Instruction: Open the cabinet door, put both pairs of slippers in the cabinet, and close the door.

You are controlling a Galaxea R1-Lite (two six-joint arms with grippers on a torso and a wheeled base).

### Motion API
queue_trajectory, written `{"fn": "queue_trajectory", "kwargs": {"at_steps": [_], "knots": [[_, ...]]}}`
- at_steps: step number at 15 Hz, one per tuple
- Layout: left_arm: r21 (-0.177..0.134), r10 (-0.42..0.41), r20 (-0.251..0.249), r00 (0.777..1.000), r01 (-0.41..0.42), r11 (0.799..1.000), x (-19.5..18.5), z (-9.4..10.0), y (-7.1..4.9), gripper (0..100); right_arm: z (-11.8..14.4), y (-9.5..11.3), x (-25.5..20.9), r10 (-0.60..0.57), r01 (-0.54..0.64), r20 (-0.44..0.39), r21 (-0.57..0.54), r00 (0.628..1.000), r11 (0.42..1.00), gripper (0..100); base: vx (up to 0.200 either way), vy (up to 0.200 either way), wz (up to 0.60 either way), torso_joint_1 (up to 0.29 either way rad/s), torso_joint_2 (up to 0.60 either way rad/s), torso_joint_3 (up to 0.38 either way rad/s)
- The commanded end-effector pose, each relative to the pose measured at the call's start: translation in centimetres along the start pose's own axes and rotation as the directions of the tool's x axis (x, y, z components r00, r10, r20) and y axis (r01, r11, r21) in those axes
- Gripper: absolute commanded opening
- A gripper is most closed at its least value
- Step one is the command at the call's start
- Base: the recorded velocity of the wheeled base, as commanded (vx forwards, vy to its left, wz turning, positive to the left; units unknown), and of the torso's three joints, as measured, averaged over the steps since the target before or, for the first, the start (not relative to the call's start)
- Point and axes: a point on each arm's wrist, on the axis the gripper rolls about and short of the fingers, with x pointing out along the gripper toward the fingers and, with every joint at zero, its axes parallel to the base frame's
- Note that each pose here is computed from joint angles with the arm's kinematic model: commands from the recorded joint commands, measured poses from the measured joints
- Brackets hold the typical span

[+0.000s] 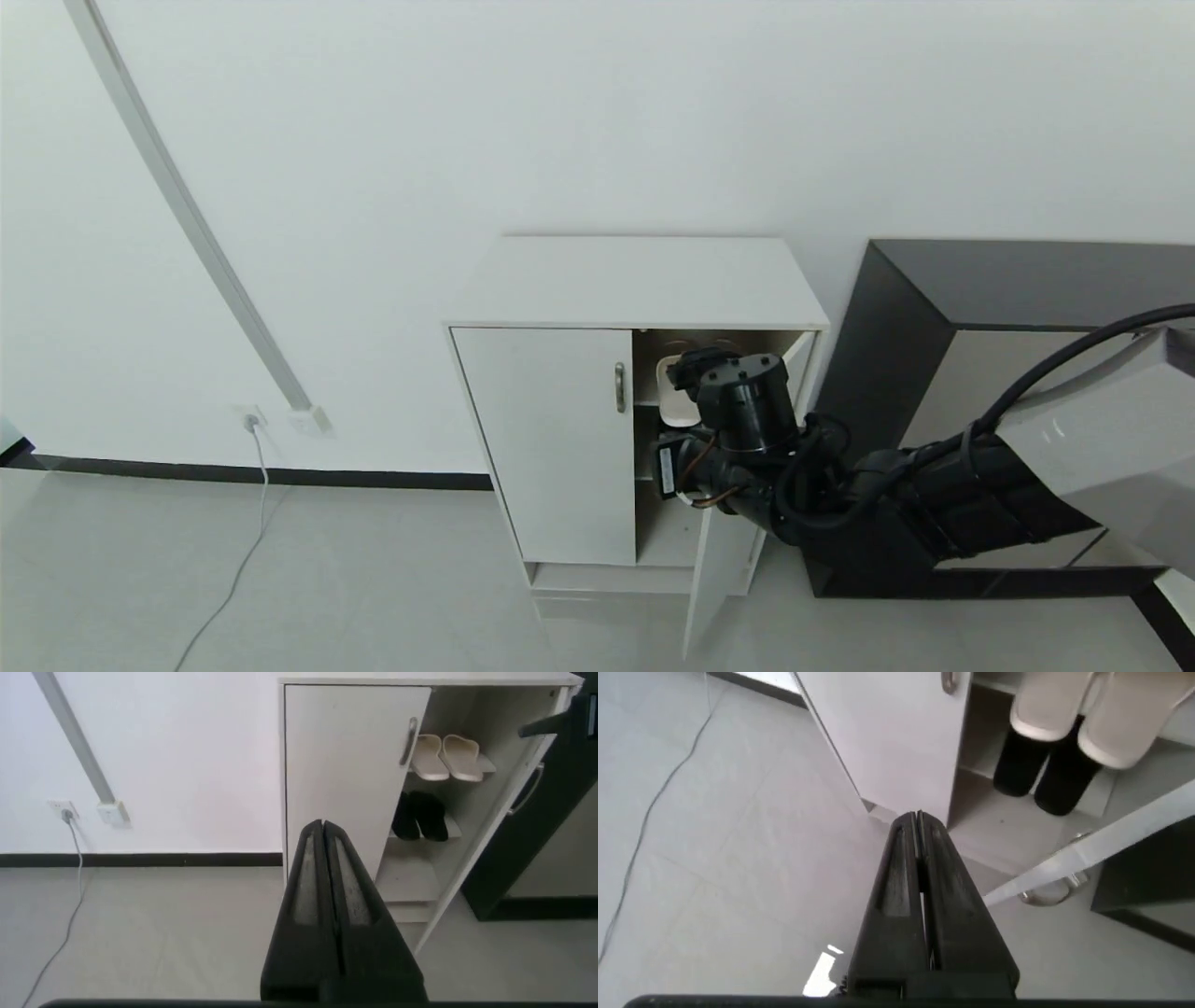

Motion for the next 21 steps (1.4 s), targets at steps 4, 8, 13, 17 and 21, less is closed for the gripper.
{"fn": "queue_trajectory", "kwargs": {"at_steps": [4,8,13,17,21], "knots": [[-0.001,0.002,0.000,1.000,-0.002,1.000,0.0,0.0,0.0,0,0.8,-0.7,-0.5,-0.027,0.027,0.026,0.002,0.999,1.000,0,0.000,0.000,0.00,0.000,0.00,0.000],[-0.001,0.002,0.000,1.000,-0.002,1.000,0.0,0.0,0.0,0,1.8,-2.8,-1.0,-0.076,0.078,0.036,-0.035,0.996,0.996,0,0.000,0.000,0.00,0.000,0.00,0.000],[-0.001,0.002,0.000,1.000,-0.002,1.000,0.0,0.0,0.0,0,1.7,-5.2,-1.5,-0.149,0.143,-0.055,-0.104,0.987,0.984,0,0.000,0.000,0.00,0.000,0.00,0.000],[-0.002,0.002,0.000,1.000,-0.002,1.000,0.0,0.0,0.0,0,1.1,-6.1,-1.4,-0.178,0.160,-0.120,-0.144,0.977,0.977,0,0.000,0.000,0.00,0.000,0.00,0.000],[-0.001,0.002,0.000,1.000,-0.002,1.000,0.0,0.0,0.0,0,-0.6,-6.3,0.4,-0.193,0.164,-0.172,-0.169,0.966,0.972,0,0.000,0.000,0.00,0.000,0.00,0.000]]}}
